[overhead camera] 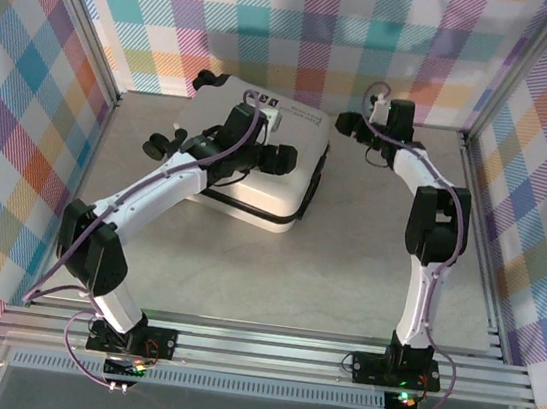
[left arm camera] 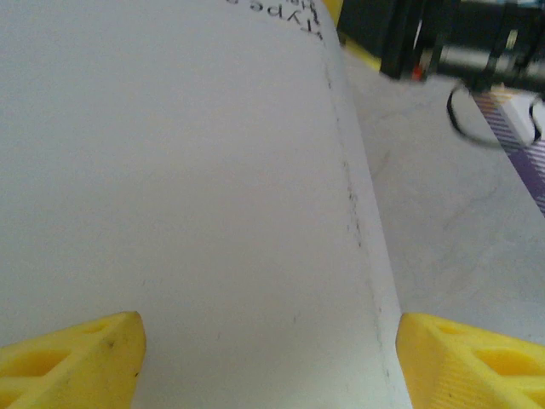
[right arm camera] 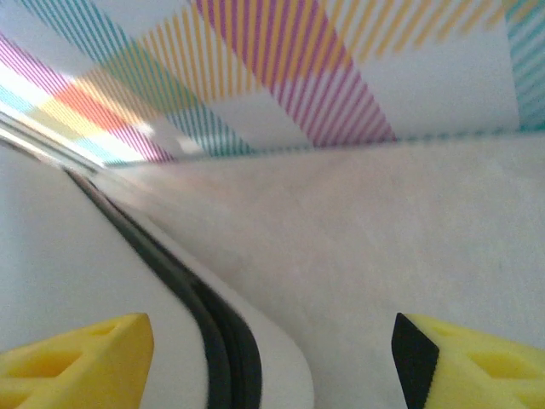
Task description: Pack the luggage
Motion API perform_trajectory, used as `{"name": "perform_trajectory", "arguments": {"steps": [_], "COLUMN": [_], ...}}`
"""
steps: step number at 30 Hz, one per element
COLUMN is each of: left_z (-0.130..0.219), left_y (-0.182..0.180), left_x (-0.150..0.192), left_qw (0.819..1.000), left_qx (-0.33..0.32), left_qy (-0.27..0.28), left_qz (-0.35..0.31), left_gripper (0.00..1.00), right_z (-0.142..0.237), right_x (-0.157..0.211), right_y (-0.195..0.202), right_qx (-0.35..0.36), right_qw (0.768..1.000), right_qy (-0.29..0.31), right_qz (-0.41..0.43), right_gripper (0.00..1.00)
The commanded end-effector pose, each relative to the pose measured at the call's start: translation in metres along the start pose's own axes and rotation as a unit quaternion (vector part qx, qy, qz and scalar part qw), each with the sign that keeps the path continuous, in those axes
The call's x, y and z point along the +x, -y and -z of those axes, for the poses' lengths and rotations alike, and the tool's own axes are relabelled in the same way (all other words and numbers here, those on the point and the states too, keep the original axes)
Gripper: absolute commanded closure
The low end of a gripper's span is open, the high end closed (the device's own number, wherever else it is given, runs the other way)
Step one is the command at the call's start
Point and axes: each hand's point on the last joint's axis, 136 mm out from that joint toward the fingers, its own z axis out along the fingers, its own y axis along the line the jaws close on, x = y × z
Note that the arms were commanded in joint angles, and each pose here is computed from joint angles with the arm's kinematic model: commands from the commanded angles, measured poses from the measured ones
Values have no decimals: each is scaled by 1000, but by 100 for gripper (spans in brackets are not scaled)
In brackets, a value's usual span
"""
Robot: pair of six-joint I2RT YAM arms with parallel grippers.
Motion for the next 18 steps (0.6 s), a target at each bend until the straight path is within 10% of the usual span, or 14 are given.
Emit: {"name": "perform_trajectory", "arguments": {"steps": [1, 18], "left_z": [20, 104], "left_y": [-30, -91], "left_x": [59, 113], "left_qw": [992, 982], "left_qx": [-65, -127], "left_qy": [-104, -44], "left_qz": [35, 133], "left_gripper": [21, 18], "right_z": [-6, -37], "right_x": [-9, -13], "right_y": [-15, -52], "right_qx": [-42, -251], "right_qw": [997, 962], "right_qy": [-27, -80], "right_qz": [-53, -78], "right_gripper": [22, 11]}}
